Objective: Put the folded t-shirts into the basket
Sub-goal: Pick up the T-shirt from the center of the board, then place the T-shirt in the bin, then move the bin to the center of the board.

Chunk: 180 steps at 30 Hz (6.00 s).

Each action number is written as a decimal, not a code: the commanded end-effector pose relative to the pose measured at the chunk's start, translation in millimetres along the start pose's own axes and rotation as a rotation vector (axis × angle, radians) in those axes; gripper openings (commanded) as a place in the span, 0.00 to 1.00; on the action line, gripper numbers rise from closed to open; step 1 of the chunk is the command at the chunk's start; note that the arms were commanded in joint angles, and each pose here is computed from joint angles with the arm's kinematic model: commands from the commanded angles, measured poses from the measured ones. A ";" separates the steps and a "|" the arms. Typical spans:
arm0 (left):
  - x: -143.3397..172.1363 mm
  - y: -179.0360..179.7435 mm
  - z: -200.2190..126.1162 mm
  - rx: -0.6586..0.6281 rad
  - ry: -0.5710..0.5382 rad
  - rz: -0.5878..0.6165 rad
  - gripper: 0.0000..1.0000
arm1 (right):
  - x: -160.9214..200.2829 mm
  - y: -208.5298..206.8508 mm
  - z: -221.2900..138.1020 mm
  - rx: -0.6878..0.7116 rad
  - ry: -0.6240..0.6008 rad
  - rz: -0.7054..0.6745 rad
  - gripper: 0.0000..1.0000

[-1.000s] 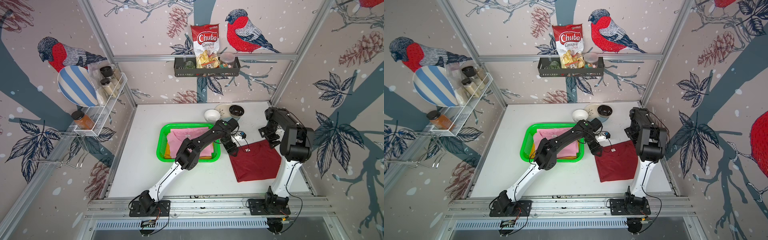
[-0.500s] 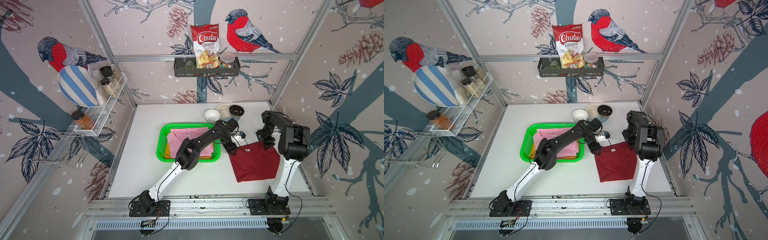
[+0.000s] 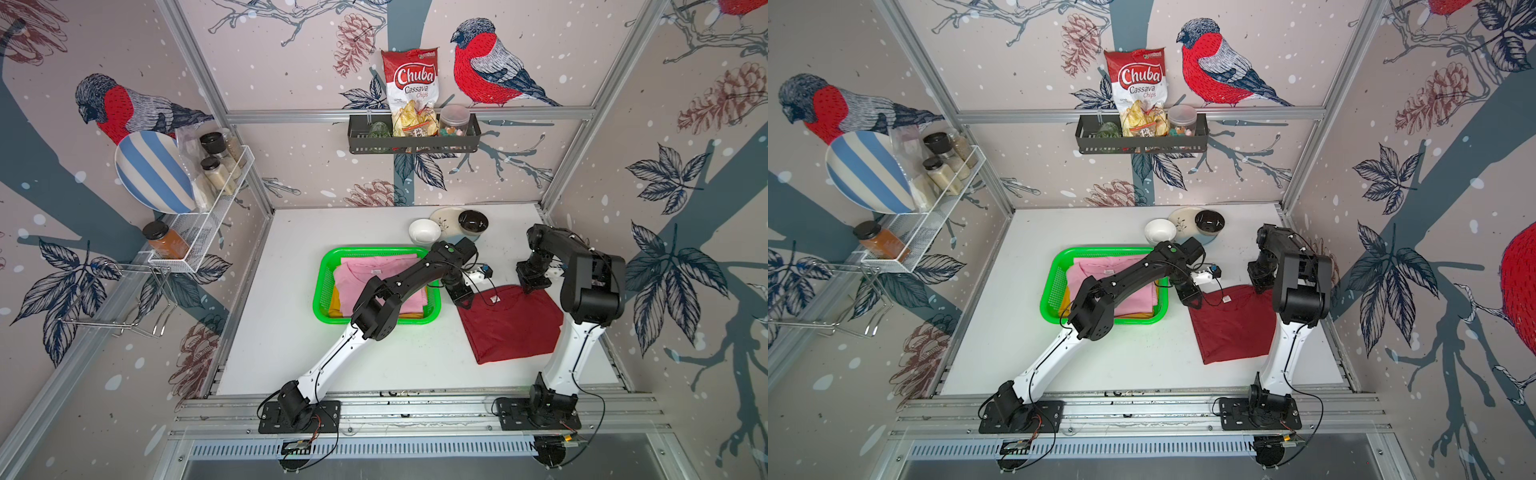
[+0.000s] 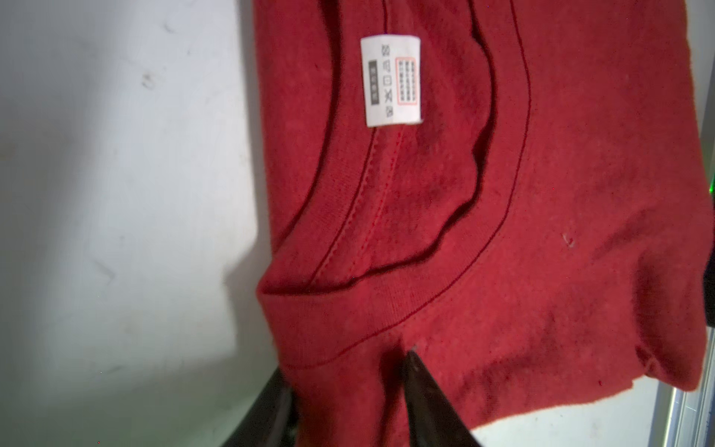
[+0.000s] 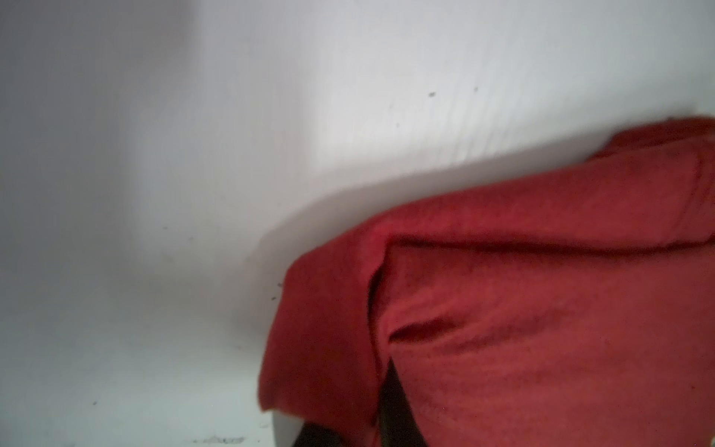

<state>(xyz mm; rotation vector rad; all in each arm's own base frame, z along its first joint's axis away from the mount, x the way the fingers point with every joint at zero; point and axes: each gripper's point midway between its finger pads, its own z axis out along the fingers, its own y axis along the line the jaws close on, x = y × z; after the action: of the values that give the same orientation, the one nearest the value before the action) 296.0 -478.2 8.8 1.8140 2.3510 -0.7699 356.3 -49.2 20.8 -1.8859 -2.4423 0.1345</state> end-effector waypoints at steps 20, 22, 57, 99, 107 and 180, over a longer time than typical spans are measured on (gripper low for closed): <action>32.3 -30.0 -49.8 -0.042 0.174 0.018 0.00 | 35.8 -56.0 -119.4 -0.262 -0.039 -0.119 0.00; 23.2 -40.1 -72.4 -0.053 0.134 0.028 0.00 | 44.8 -58.4 -133.5 -0.310 -0.042 -0.154 0.00; 199.3 -140.7 -351.8 -0.446 -0.025 0.022 0.00 | 306.5 -71.4 -284.1 -0.804 0.098 -0.444 0.00; 276.7 131.7 -300.7 -0.645 0.209 -0.055 0.00 | 360.3 77.2 -123.6 -0.444 0.128 -0.322 0.15; 267.2 141.9 -316.1 -0.696 0.155 -0.133 0.89 | 355.2 93.5 -129.5 -0.490 0.152 -0.345 0.91; 217.1 19.8 -240.0 -0.246 -0.417 -0.525 0.96 | 55.5 -45.7 -179.5 -0.661 -0.950 -0.793 1.00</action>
<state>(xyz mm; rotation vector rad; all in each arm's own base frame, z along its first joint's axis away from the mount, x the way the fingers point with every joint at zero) 292.4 -195.7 121.4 0.8800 2.5749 -0.8243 308.9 21.0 188.4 -0.7216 -3.9987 -0.0502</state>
